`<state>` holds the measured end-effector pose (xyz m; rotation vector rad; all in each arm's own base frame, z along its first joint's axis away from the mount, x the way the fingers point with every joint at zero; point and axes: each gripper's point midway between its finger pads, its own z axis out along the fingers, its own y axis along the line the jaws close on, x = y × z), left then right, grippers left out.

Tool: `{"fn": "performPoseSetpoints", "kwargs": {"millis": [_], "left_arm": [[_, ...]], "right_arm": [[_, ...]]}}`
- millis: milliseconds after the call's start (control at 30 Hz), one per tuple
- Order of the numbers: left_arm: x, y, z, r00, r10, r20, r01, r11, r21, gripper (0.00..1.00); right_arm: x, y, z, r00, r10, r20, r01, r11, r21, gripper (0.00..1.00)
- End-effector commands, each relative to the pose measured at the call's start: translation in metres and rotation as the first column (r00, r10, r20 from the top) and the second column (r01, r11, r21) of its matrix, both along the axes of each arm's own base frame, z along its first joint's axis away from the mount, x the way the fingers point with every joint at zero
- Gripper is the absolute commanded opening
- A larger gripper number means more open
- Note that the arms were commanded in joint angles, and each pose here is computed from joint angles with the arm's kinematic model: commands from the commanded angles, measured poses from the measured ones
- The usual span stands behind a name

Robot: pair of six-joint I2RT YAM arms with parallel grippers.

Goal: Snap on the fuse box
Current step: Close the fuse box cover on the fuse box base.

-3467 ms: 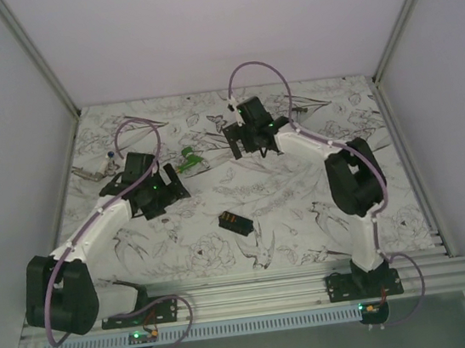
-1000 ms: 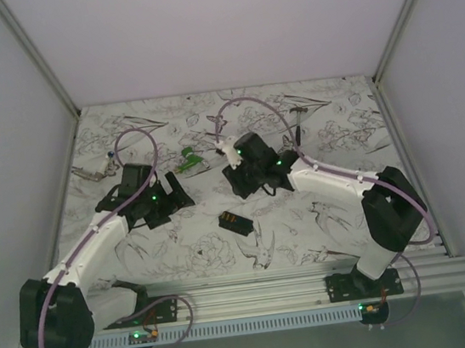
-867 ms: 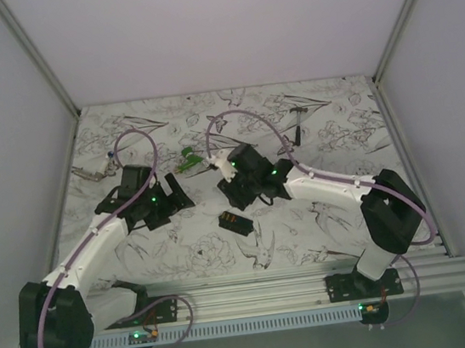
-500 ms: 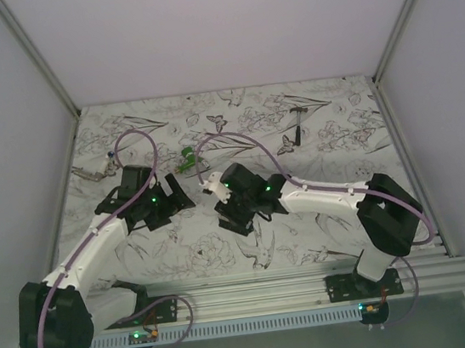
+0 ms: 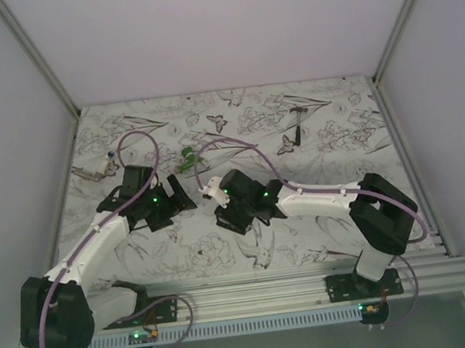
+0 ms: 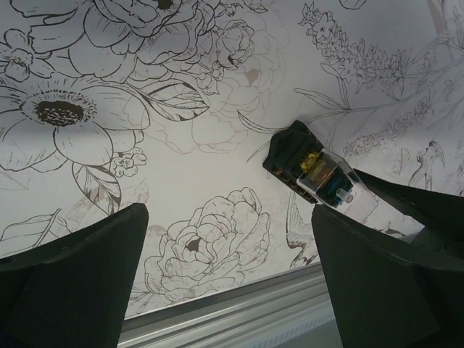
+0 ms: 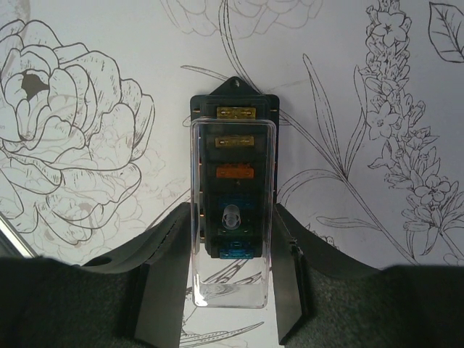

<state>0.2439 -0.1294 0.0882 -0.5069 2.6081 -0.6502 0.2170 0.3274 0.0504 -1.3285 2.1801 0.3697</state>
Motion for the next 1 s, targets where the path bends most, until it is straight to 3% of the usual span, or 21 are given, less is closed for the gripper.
{"fn": "performPoseSetpoints", "kwargs": {"millis": [0, 967], "left_arm": [[-0.005, -0.006, -0.003, 0.999, -0.026, -0.029, 0.025, 1.0, -0.017, 0.99], [-0.003, -0.012, -0.003, 0.998, -0.045, -0.035, 0.044, 0.999, -0.021, 0.99]], "right_arm": [[0.003, 0.011, -0.001, 1.0, 0.017, 0.018, -0.018, 1.0, 0.025, 0.35], [0.014, 0.022, 0.034, 0.997, -0.043, 0.061, 0.035, 0.993, 0.114, 0.38]]}}
